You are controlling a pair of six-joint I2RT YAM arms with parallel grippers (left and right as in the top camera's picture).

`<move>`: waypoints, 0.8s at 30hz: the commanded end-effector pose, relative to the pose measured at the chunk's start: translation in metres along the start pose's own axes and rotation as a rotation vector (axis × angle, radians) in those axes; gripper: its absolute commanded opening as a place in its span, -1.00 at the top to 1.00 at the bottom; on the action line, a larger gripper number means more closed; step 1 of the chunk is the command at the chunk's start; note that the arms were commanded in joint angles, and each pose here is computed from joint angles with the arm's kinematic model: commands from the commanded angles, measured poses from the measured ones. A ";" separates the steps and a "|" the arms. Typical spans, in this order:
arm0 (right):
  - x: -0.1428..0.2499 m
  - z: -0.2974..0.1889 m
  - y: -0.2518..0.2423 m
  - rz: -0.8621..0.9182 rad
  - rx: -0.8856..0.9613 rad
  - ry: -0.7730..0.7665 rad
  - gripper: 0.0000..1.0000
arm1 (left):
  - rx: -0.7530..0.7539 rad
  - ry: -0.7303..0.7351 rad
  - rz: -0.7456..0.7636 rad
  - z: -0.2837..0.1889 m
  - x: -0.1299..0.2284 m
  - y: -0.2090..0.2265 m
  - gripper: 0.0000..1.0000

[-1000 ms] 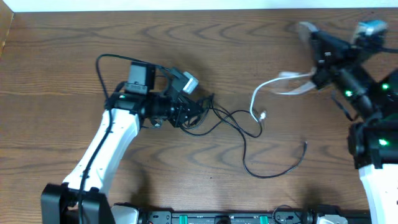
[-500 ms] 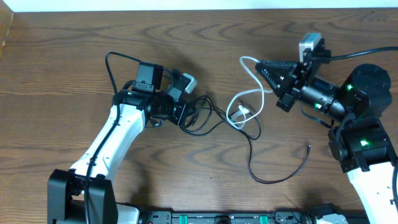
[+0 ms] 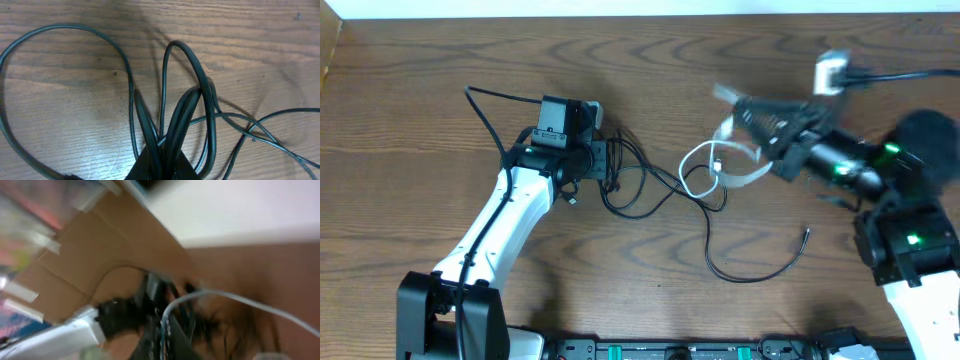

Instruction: Untangle cables

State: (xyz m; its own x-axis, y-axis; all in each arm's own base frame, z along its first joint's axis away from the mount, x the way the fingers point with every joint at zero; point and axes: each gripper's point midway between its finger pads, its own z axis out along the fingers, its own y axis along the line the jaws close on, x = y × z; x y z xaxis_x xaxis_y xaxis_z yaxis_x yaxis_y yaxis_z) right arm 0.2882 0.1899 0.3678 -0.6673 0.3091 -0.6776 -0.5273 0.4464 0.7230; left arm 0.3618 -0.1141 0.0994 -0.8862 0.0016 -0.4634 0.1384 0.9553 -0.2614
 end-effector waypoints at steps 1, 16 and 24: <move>0.018 0.009 -0.018 0.060 0.109 0.035 0.98 | -0.027 -0.015 -0.055 0.000 -0.005 0.004 0.85; -0.030 0.003 0.074 -0.377 -0.244 -0.154 0.98 | -0.034 0.019 -0.081 0.000 0.003 0.005 0.85; -0.080 -0.026 0.024 -0.498 -0.022 -0.317 0.98 | -0.036 0.024 -0.081 0.000 0.005 0.006 0.85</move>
State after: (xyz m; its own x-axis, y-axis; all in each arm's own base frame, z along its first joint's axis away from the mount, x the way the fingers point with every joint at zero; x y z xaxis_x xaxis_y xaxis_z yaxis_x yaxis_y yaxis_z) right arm 0.3044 0.1747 0.4380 -0.2504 0.3298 -0.9102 -0.7782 0.4907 0.3919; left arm 0.3564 -0.1095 0.0951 -0.9043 -0.0577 -0.4231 0.0648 0.9608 -0.2697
